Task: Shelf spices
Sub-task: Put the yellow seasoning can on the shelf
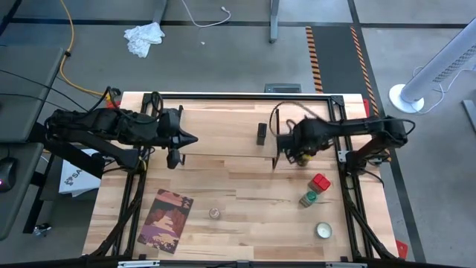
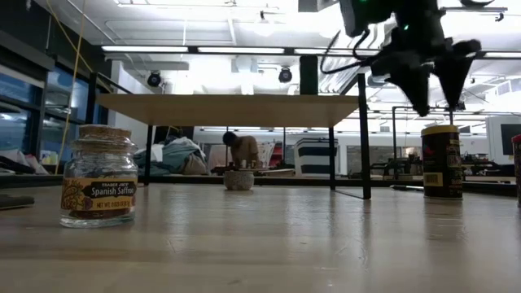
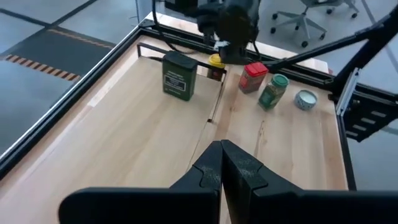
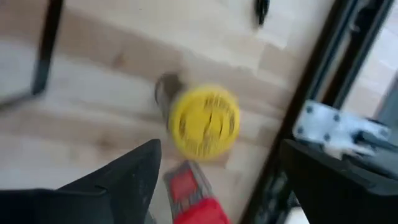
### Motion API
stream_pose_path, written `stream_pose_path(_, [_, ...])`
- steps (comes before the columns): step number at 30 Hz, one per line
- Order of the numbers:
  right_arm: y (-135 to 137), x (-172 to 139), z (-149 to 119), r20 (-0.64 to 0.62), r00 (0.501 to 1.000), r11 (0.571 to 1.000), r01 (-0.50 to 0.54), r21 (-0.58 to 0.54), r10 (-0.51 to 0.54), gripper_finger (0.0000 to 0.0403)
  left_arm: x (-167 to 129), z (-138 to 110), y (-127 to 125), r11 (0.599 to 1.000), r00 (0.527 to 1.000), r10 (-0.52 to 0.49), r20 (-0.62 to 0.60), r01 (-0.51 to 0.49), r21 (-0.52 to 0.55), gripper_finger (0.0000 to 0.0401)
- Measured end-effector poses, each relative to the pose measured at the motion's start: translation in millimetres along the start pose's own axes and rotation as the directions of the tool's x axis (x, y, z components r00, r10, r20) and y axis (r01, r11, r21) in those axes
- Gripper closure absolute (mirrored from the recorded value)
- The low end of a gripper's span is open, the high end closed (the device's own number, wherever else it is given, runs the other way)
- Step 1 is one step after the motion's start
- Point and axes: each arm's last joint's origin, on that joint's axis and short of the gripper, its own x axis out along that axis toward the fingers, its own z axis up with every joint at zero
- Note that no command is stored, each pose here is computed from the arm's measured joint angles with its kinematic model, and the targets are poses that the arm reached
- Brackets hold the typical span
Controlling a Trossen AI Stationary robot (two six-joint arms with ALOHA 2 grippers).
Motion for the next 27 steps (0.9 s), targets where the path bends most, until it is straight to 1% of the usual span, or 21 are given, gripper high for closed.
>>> stream_pose_path(2, [-10, 1, 7, 0.012, 0.999, 0.998, -0.052, 0.02, 0.052, 0.0078, 0, 0, 0, 1.0, 1.0, 0.003, 0.0, -0.003, -0.02, 0.0401])
stream_pose_path(4, [-20, 2, 10, 0.011, 0.993, 0.993, -0.12, 0.014, 0.12, 0.0078, 1, 0, 0, 1.0, 1.0, 0.004, -0.001, -0.004, -0.026, 0.0401])
stream_pose_path(8, [-33, 13, 10, 0.014, 0.989, 0.989, -0.15, 0.019, 0.15, 0.0078, 2, 0, 0, 0.999, 0.999, 0.037, 0.01, -0.036, -0.031, 0.0401])
stream_pose_path(13, [-33, 32, 8, 0.028, 0.972, 0.972, -0.234, 0.03, 0.233, 0.0078, 2, 1, 2, 0.996, 0.996, 0.087, 0.029, -0.086, -0.041, 0.0401])
stream_pose_path(18, [-28, 48, 7, 0.013, 0.968, 0.968, -0.249, 0.013, 0.249, 0.0078, 2, 1, 2, 0.992, 0.993, 0.115, 0.039, -0.112, -0.064, 0.0401])
stream_pose_path(23, [-25, 60, 7, 0.042, 0.966, 0.966, -0.257, 0.027, 0.255, 0.0079, 2, 1, 3, 0.986, 0.989, 0.14, 0.049, -0.134, -0.1, 0.0401])
stream_pose_path(25, [-26, 63, 6, 0.033, 0.97, 0.969, -0.243, 0.044, 0.242, 0.009, 2, 1, 3, 0.984, 0.988, 0.147, 0.052, -0.14, -0.11, 0.0401])
stream_pose_path(27, [-28, 64, 5, 0.026, 0.975, 0.974, -0.222, 0.049, 0.221, 0.0112, 2, 1, 3, 0.982, 0.987, 0.149, 0.053, -0.141, -0.122, 0.0401])
